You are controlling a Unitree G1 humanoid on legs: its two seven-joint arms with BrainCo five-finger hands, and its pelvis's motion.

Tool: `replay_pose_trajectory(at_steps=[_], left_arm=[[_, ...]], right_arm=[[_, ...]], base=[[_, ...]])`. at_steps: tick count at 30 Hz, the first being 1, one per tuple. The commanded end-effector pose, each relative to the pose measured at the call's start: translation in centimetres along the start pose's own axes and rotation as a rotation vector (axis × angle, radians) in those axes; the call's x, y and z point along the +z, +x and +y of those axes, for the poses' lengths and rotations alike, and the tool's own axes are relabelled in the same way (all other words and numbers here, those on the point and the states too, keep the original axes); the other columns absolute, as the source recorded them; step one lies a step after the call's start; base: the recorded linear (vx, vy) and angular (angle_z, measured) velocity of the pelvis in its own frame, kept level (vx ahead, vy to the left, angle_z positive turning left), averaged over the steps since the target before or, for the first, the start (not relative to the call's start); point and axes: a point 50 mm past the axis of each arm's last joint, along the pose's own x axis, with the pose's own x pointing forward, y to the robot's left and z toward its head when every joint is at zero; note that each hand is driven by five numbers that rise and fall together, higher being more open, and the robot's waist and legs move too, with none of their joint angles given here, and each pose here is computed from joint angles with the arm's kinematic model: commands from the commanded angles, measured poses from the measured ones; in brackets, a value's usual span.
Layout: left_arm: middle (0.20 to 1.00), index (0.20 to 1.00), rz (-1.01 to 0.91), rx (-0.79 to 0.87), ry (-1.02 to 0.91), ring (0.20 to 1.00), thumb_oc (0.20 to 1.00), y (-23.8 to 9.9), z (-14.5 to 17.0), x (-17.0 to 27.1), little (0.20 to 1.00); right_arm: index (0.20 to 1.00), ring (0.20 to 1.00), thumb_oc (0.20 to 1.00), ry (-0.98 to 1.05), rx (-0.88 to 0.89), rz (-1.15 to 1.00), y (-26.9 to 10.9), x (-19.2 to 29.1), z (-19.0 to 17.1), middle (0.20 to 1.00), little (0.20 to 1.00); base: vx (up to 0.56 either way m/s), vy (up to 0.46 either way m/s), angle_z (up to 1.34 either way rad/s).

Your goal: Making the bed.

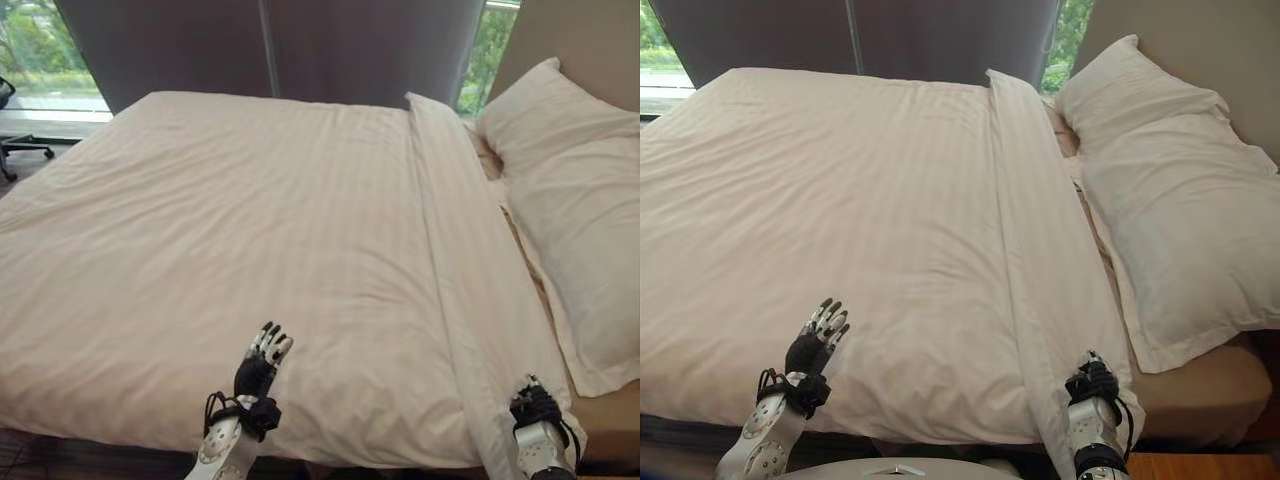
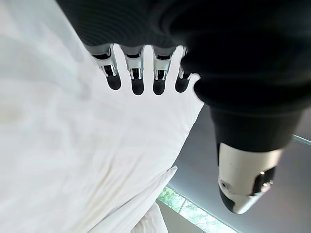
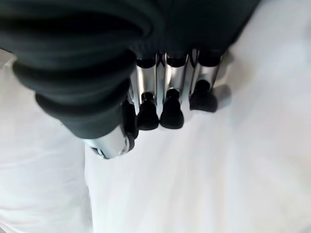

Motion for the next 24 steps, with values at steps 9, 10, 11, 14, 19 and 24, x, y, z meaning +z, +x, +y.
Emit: replay_pose_trajectory(at_steps=[9,10,11,14,19,24], left_arm=[[1.000,1.000,-0.143,-0.136,-0.025,1.000,1.000,0.2,-2.9,2.9,1.000],[1.000,1.000,-0.143,-0.136,-0.026,1.000,1.000,0.2,-2.9,2.9,1.000],[1.000,1.000,-0.127,-0.141,-0.031,1.000,1.000,0.1,-2.9,2.7,1.000],[1.000,1.000,-0.123,-0.130,-0.018,1.000,1.000,-0.1,-2.6,2.8,1.000],[1.000,1.000,-0.163,-0.020,-0.024,1.000,1.000,-0.6,-1.1,3.7,1.000],[1.000,1.000,-0.259,0.034,0.032,1.000,1.000,-1.0,-0.2,5.3,1.000]], right_arm=[[0.200,0.200,0.200,-0.263,-0.266,0.338,-2.5,-6.2,-8.1,0.200,0.200],[0.200,0.200,0.200,-0.264,-0.266,0.338,-2.5,-6.1,-8.1,0.200,0.200],[0.200,0.200,0.200,-0.421,-0.255,0.380,-2.5,-6.1,-8.9,0.200,0.200],[1.000,1.000,1.000,-0.696,-0.244,0.353,-1.6,-3.8,-9.5,1.000,1.000],[1.000,1.000,1.000,-0.960,-0.142,-0.235,0.6,8.5,-1.9,1.000,1.000],[1.000,1.000,1.000,-1.110,-0.095,-0.890,-4.9,17.6,5.1,1.000,1.000]], base=[[-0.04,0.042,-0.06],[-0.02,0.029,-0.04],[-0.02,0.032,-0.07],[-0.02,0.047,-0.12],[-0.02,0.063,-0.13],[-0.01,0.033,-0.08]])
